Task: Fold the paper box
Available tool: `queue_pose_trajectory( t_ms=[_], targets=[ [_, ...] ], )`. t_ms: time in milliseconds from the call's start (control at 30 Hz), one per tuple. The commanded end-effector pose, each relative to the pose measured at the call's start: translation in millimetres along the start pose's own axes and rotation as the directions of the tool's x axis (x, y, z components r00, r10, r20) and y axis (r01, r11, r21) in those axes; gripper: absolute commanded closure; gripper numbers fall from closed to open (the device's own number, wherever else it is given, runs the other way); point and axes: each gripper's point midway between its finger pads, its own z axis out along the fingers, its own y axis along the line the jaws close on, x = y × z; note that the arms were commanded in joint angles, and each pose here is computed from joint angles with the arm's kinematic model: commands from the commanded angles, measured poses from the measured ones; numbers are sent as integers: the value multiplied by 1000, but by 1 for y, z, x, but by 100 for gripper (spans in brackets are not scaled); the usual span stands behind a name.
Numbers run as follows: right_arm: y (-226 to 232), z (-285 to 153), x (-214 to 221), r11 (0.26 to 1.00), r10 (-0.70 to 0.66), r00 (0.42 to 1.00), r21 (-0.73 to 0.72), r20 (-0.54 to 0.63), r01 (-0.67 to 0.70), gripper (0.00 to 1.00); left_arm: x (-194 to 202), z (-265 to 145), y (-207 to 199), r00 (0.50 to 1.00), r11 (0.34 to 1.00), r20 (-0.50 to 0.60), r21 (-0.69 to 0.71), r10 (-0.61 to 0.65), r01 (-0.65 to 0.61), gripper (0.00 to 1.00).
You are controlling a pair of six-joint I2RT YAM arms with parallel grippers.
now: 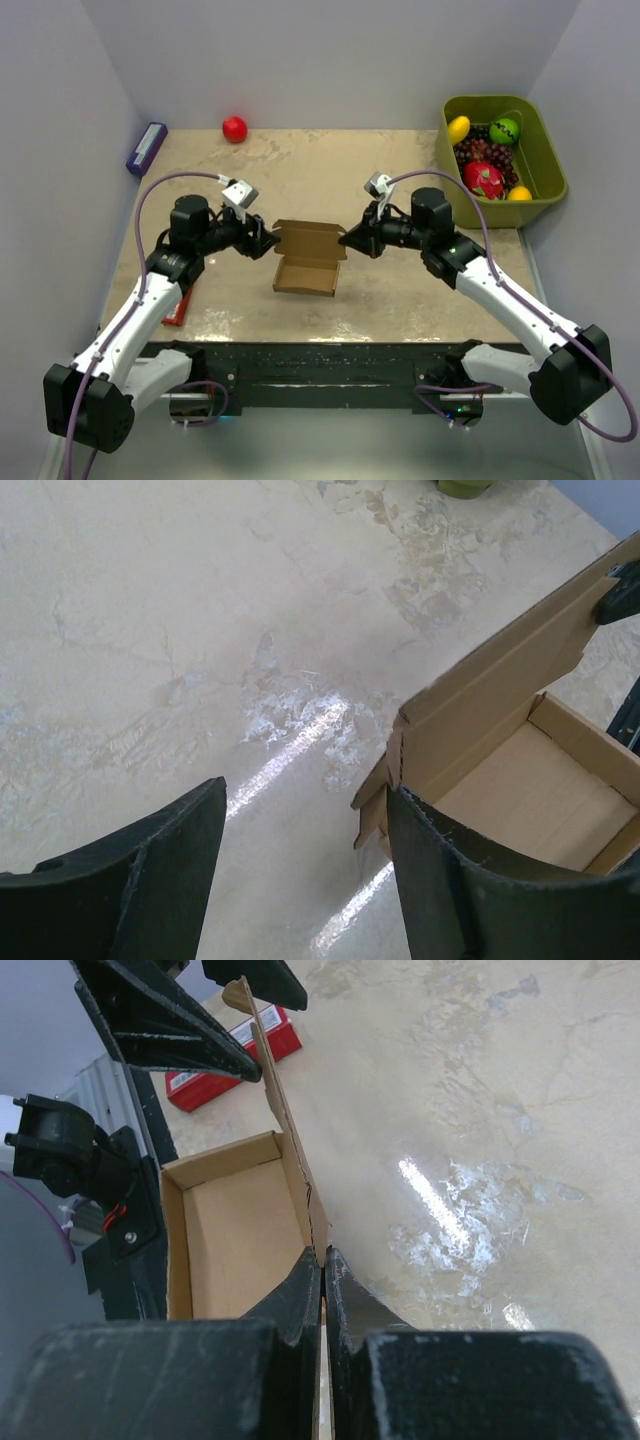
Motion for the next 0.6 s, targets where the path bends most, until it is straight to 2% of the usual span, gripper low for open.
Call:
queue_pose_trajectory(
  t_ms=[0, 133, 167, 533, 567],
  targets=[
    [8, -1, -21, 998, -46, 998, -36, 33, 48, 100, -22, 0, -6, 998, 999, 66, 40, 20, -23, 37],
    [8, -1, -21, 998, -49, 998, -37, 32, 50, 100, -20, 2, -14, 998, 996, 65, 89, 16, -21, 46],
    [7, 0, -19, 998, -45, 999, -32, 28, 46, 100, -19, 2, -14, 998, 995, 65, 94, 16, -22, 51],
    [-2, 3, -14, 999, -41, 999, 1, 9, 41, 100, -14, 5, -21, 999, 990, 53, 143, -1, -7, 70],
    [-4, 4, -13, 999, -38, 999, 9, 4, 38, 100, -13, 5, -21, 999, 989, 52, 146, -1, -6, 77]
  ],
)
